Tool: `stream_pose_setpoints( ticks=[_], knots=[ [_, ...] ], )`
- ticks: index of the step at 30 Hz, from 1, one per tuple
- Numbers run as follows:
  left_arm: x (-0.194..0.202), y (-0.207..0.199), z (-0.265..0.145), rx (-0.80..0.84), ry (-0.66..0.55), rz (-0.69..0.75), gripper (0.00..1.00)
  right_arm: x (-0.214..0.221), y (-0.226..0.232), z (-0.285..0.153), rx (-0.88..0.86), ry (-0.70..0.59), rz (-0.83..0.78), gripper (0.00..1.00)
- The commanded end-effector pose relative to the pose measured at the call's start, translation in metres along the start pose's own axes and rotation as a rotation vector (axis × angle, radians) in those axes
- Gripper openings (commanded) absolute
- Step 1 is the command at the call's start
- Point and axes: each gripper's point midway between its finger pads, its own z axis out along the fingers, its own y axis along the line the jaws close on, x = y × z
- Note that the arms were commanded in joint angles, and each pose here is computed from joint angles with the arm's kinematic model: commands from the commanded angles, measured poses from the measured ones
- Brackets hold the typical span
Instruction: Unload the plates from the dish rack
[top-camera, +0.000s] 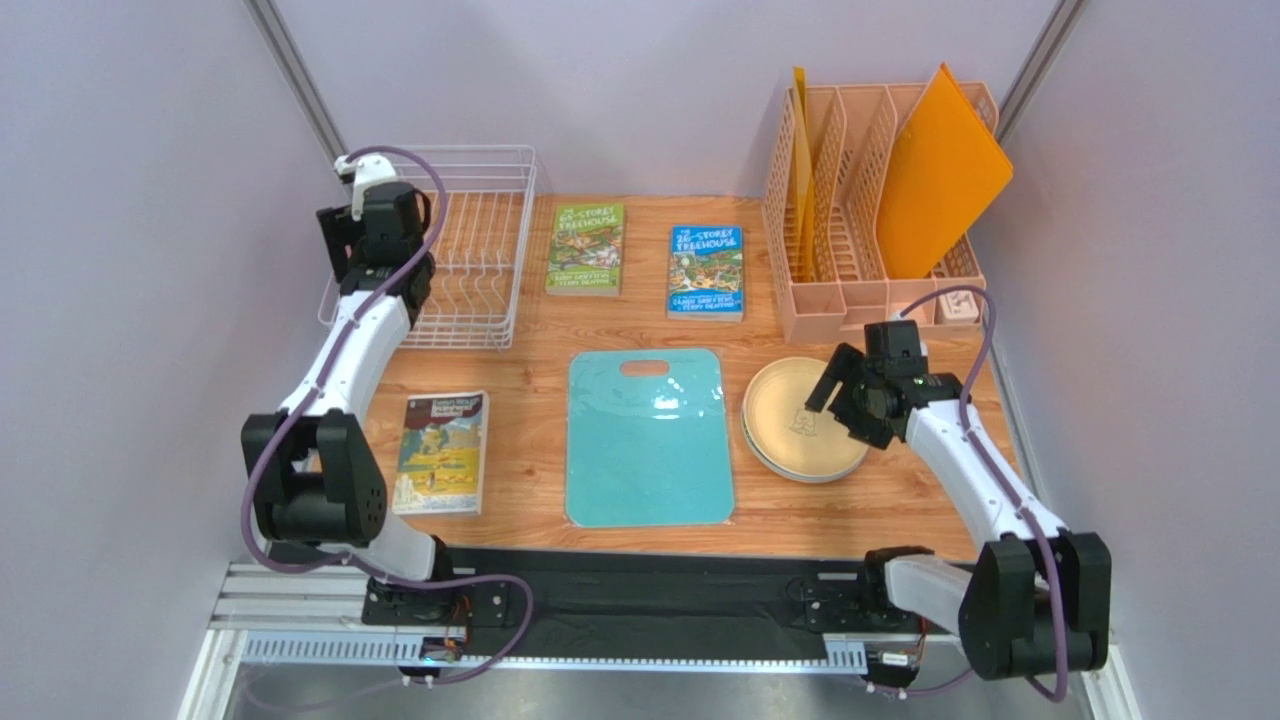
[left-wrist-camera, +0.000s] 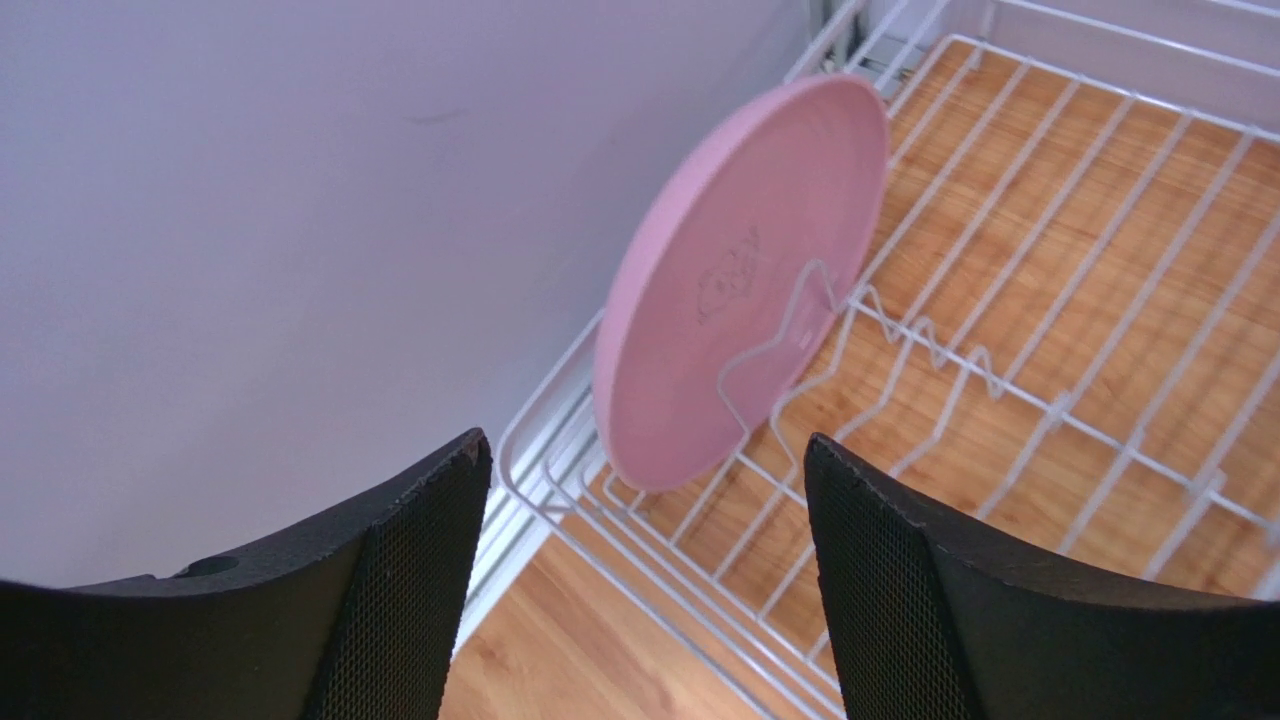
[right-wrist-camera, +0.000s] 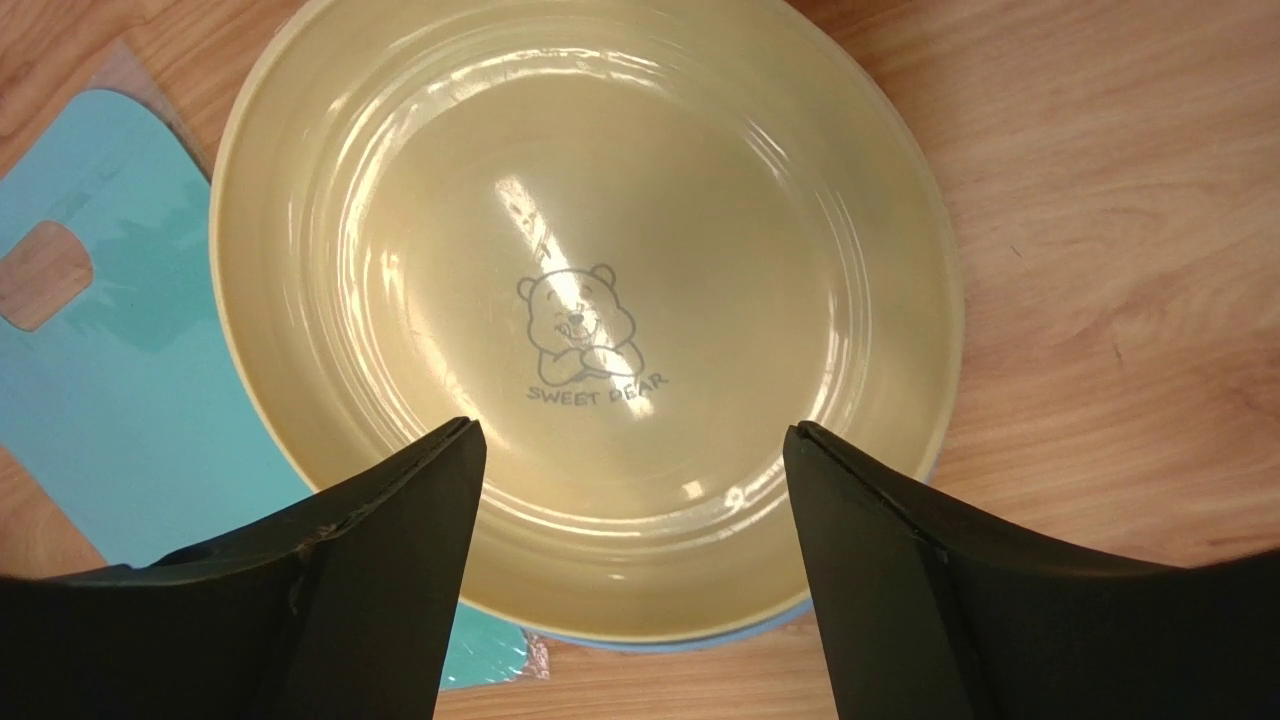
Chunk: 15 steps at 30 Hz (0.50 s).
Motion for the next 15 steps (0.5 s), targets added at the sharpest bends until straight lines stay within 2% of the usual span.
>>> stream_pose_setpoints(
  ticks=[1,8,15],
  knots=[
    [-0.033,0.022,0.023,-0.079,-0.071,-0.036,0.81,-0.024,0.028,0.013,-0.093,-0.031,-0.025,0.78],
    [-0.017,0.014,0.066,-0.075,-0.006,0.009,0.8,-0.019,0.034,0.047,-0.087,0.067,-0.033,0.75],
    [0.009,0.002,0.095,-0.026,0.071,0.037,0.76,-0.025,0.037,0.044,-0.094,0.042,-0.052,0.75]
  ],
)
